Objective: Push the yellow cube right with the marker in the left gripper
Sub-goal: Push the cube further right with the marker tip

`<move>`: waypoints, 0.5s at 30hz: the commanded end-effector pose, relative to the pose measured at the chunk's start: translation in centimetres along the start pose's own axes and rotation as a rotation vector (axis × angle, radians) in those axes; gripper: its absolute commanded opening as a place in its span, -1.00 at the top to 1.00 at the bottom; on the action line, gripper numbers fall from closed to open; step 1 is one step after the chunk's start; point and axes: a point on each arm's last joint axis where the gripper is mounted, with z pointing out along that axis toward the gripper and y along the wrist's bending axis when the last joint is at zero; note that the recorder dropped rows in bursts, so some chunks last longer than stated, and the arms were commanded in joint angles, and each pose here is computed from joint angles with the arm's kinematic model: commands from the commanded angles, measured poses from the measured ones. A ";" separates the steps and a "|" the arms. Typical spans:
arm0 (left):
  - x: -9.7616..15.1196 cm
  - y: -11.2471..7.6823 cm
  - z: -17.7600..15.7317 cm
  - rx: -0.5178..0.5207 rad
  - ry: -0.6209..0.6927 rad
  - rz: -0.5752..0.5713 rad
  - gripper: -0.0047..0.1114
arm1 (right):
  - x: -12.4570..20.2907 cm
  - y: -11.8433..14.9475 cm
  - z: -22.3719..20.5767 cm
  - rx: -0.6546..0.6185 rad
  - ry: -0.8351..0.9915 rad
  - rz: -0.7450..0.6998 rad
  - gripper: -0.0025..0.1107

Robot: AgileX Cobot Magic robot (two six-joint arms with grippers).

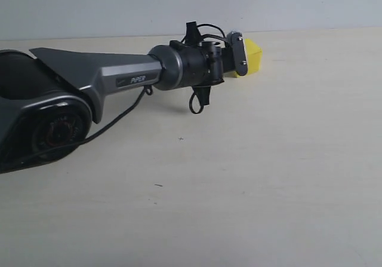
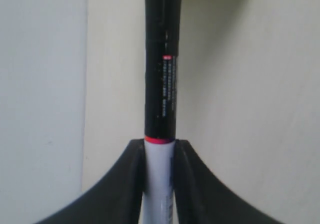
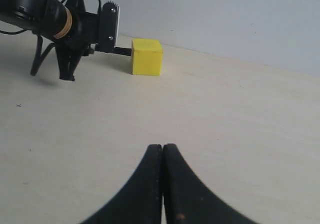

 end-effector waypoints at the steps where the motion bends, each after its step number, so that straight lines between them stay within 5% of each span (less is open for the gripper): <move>1: -0.3 0.9 -0.7 -0.042 0.071 -0.050 0.92 | 0.0 0.0 0.0 0.002 -0.013 0.001 0.96; 7: 1.4 1.7 -0.7 -0.079 0.220 -0.051 0.92 | 0.0 0.0 0.0 0.002 -0.013 0.001 0.96; 15: 0.6 0.7 -1.4 -0.047 0.219 -0.092 0.92 | 0.0 0.0 0.0 0.002 -0.013 0.001 0.96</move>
